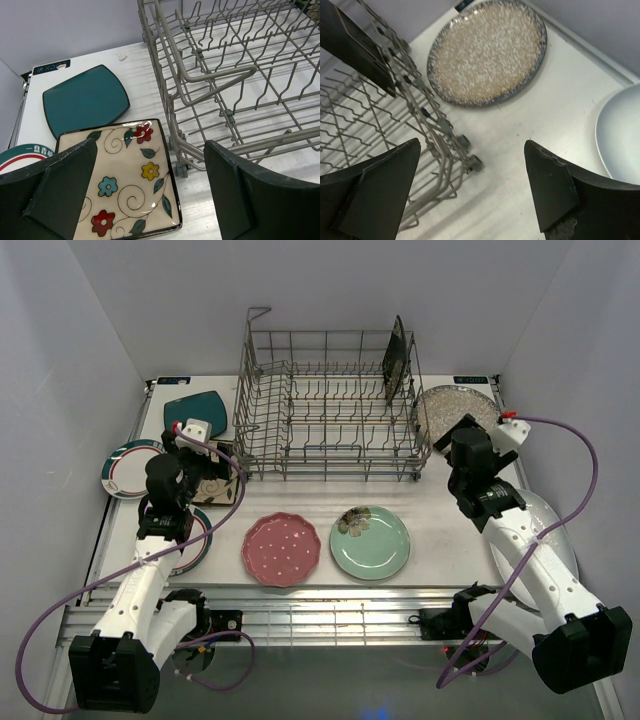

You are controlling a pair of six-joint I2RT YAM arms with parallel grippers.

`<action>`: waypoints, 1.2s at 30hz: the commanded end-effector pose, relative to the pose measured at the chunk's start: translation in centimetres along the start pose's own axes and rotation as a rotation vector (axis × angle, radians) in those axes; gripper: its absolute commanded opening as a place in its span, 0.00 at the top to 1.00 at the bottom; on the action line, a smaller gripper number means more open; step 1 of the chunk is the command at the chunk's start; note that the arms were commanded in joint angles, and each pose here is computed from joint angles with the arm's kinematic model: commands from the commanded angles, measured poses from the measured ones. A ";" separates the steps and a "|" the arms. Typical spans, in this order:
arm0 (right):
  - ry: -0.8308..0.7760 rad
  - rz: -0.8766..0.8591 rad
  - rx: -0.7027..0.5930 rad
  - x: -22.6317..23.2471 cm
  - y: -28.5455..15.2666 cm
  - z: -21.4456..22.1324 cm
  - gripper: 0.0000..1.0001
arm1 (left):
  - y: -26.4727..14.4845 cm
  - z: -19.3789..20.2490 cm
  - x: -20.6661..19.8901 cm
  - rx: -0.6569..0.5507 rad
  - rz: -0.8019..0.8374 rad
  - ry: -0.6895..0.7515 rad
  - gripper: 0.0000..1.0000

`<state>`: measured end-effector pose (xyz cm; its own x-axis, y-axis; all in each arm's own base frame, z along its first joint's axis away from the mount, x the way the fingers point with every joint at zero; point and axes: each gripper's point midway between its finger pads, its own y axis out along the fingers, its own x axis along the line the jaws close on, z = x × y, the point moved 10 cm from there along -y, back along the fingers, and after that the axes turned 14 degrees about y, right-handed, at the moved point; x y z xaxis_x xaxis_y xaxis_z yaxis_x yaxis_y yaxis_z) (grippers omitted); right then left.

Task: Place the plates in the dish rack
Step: Pick up the plate from the corner of the board.

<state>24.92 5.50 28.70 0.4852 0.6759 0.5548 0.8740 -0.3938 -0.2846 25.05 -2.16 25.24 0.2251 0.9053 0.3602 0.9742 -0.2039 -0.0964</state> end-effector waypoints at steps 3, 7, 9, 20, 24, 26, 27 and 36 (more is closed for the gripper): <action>0.174 0.008 0.023 -1.8 -0.5 1.6 0.10 | -0.4 -1.7 0.7 -0.054 -0.024 0.019 0.02; 0.237 0.033 0.030 -3.4 -0.2 2.5 0.10 | -0.4 -1.7 0.7 -0.056 -0.020 0.021 0.02; 0.260 0.045 0.048 -3.8 0.2 2.8 0.10 | -0.4 -1.7 0.6 -0.056 -0.018 0.021 0.02; 0.433 0.059 0.117 -6.0 4.5 2.8 0.10 | -0.3 -1.6 0.4 -0.060 0.003 0.015 0.02; 0.532 0.082 0.134 -5.2 6.7 2.0 0.10 | -0.2 -1.6 0.3 -0.058 0.019 0.011 0.02; 0.550 0.098 0.160 -4.9 7.9 2.0 0.10 | -0.3 -1.6 0.4 -0.059 0.008 0.014 0.02; 0.566 0.089 0.156 -4.3 8.3 1.3 0.10 | -0.4 -1.7 0.4 -0.063 0.007 0.013 0.02; 0.644 0.024 0.176 -5.0 12.1 1.3 0.08 | -0.3 -1.7 0.3 -0.065 0.020 0.012 0.02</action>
<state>31.51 -1.56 20.36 0.5480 0.1626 0.8205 0.8194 -0.3017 -0.4874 24.95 -2.34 25.37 0.2482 0.8983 0.3626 0.9687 -0.2311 -0.0907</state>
